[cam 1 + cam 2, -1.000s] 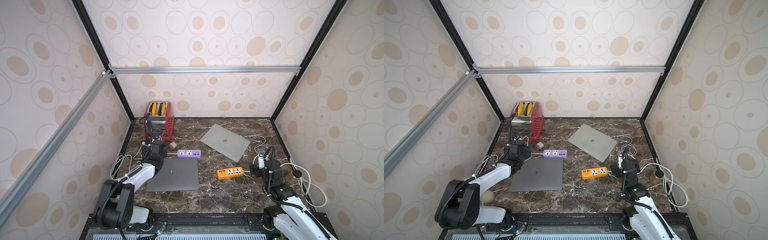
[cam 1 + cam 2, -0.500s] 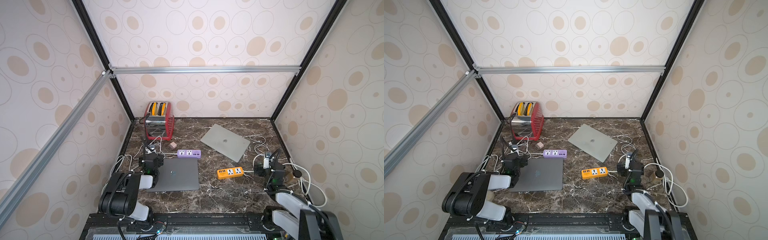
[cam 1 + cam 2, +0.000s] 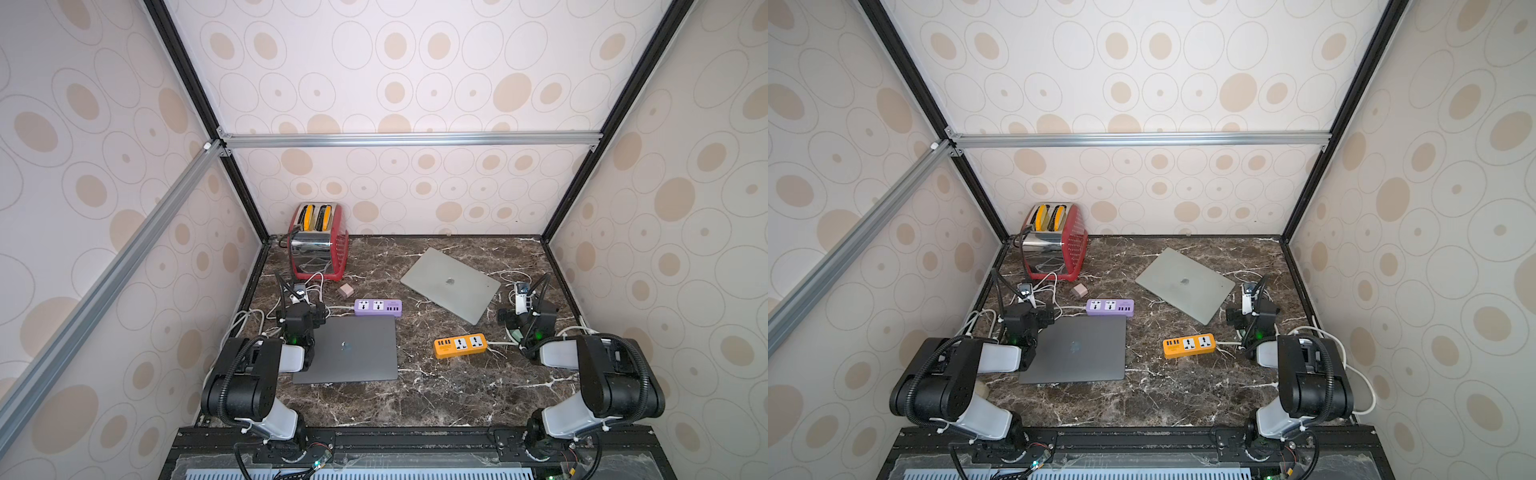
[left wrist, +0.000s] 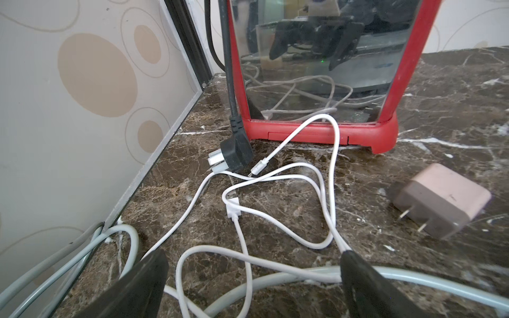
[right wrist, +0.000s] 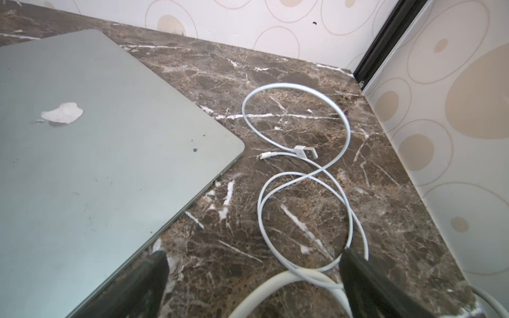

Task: Unplug the laptop charger
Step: Reset both arms

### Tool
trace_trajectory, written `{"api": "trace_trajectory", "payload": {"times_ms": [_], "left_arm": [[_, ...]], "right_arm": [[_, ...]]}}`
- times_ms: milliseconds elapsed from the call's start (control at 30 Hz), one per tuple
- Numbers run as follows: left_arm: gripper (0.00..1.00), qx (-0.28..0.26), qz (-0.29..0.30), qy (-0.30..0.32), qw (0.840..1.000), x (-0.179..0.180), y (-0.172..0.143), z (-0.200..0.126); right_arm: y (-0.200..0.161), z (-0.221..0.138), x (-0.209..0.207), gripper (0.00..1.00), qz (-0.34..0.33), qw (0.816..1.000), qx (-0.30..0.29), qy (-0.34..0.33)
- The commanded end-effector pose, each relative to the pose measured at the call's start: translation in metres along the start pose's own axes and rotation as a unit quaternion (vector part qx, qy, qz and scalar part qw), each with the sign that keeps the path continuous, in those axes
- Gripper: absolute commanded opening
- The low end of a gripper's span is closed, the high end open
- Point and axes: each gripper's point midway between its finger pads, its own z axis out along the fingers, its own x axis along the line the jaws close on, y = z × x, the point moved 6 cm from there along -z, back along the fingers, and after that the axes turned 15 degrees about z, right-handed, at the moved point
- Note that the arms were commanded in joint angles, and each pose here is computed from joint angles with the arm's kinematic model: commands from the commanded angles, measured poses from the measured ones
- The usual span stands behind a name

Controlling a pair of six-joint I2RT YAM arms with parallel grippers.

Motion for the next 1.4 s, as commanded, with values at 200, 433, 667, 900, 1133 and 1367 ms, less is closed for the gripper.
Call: {"api": "trace_trajectory", "payload": {"times_ms": [200,433,667,900,1133,1367], "left_arm": [[0.99,-0.025,-0.014,0.009,1.0,0.007,0.016,0.003],[0.99,0.003,-0.056,0.093,0.994,0.026,0.009,0.002],[0.99,-0.06,0.004,-0.038,0.997,-0.003,0.017,-0.003],[0.99,-0.021,-0.022,0.022,0.999,0.011,0.014,0.004],[0.99,-0.017,-0.023,0.022,0.999,0.011,0.014,0.005],[0.99,-0.013,-0.021,0.019,1.0,0.01,0.014,0.006]], "right_arm": [[0.007,0.001,-0.003,1.0,0.003,1.0,-0.011,-0.007],[0.003,-0.014,-0.021,1.0,0.043,0.994,-0.052,-0.084],[0.002,-0.013,0.016,1.0,-0.042,0.996,-0.045,0.068],[0.003,-0.014,-0.009,1.0,0.012,0.997,-0.055,-0.049],[0.007,0.001,0.002,1.0,-0.008,1.0,-0.001,0.006],[0.007,0.002,0.003,1.0,-0.01,1.0,-0.002,0.006]]}}
